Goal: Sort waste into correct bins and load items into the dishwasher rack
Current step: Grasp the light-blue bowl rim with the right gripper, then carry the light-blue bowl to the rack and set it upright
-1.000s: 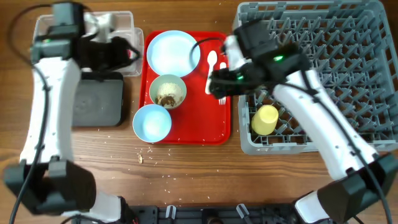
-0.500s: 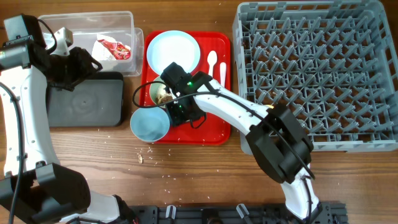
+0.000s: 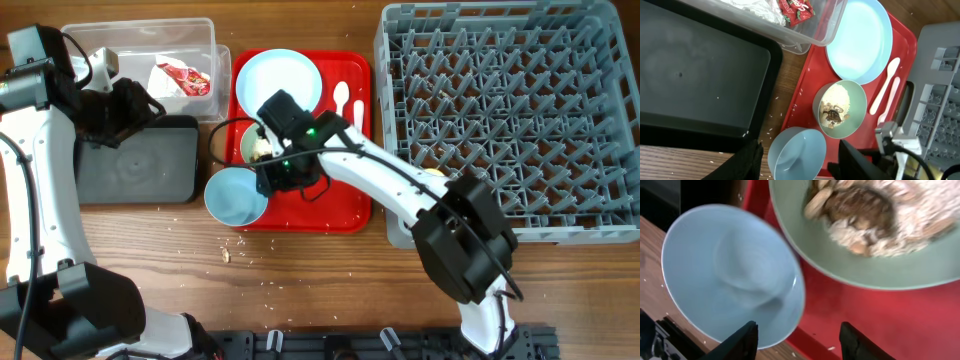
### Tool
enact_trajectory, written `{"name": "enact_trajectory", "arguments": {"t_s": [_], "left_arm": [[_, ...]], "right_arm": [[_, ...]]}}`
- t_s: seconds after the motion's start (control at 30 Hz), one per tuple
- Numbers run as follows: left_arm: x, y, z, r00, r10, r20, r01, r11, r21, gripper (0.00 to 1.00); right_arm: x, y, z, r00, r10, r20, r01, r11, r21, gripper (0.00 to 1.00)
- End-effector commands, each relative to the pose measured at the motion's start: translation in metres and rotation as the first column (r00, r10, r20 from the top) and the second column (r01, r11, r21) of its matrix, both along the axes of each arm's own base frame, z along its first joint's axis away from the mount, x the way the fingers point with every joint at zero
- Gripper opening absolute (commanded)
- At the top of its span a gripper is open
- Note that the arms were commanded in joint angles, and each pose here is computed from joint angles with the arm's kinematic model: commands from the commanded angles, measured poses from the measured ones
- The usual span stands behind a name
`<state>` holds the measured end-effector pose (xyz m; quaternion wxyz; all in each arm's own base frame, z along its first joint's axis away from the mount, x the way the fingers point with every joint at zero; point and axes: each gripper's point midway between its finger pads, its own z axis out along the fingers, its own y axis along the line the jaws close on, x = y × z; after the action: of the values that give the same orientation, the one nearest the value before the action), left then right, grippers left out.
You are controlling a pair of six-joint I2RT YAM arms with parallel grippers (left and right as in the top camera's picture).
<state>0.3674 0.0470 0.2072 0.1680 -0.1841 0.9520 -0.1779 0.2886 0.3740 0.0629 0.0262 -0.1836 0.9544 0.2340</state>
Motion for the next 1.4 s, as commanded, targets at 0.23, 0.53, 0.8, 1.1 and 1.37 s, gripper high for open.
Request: {"name": "enact_trajectory", "arguments": {"t_s": [0.23, 0.53, 0.8, 1.1, 1.37], "left_arm": [[-0.002, 0.003, 0.003, 1.0, 0.0, 0.003, 0.0, 1.0, 0.01, 0.5], [-0.002, 0.003, 0.003, 1.0, 0.0, 0.002, 0.0, 1.0, 0.01, 0.5], [-0.002, 0.003, 0.003, 1.0, 0.0, 0.003, 0.0, 1.0, 0.01, 0.51], [-0.002, 0.003, 0.003, 1.0, 0.0, 0.003, 0.0, 1.0, 0.01, 0.51], [-0.002, 0.003, 0.003, 1.0, -0.003, 0.005, 0.003, 1.0, 0.011, 0.51]], "right_arm": [[-0.005, 0.007, -0.039, 0.998, -0.039, -0.047, 0.036, 0.998, -0.055, 0.33], [-0.008, 0.012, -0.048, 0.999, -0.028, -0.046, 0.026, 0.998, -0.053, 0.18], [-0.017, 0.014, -0.047, 0.998, -0.007, -0.059, 0.003, 0.998, -0.057, 0.04], [0.025, -0.069, 0.134, 0.92, -0.129, 0.37, 0.16, 0.986, -0.056, 0.04], [0.139, -0.299, 0.251, 0.282, -0.255, 0.925, 0.859, 0.496, -0.125, 0.04]]}}
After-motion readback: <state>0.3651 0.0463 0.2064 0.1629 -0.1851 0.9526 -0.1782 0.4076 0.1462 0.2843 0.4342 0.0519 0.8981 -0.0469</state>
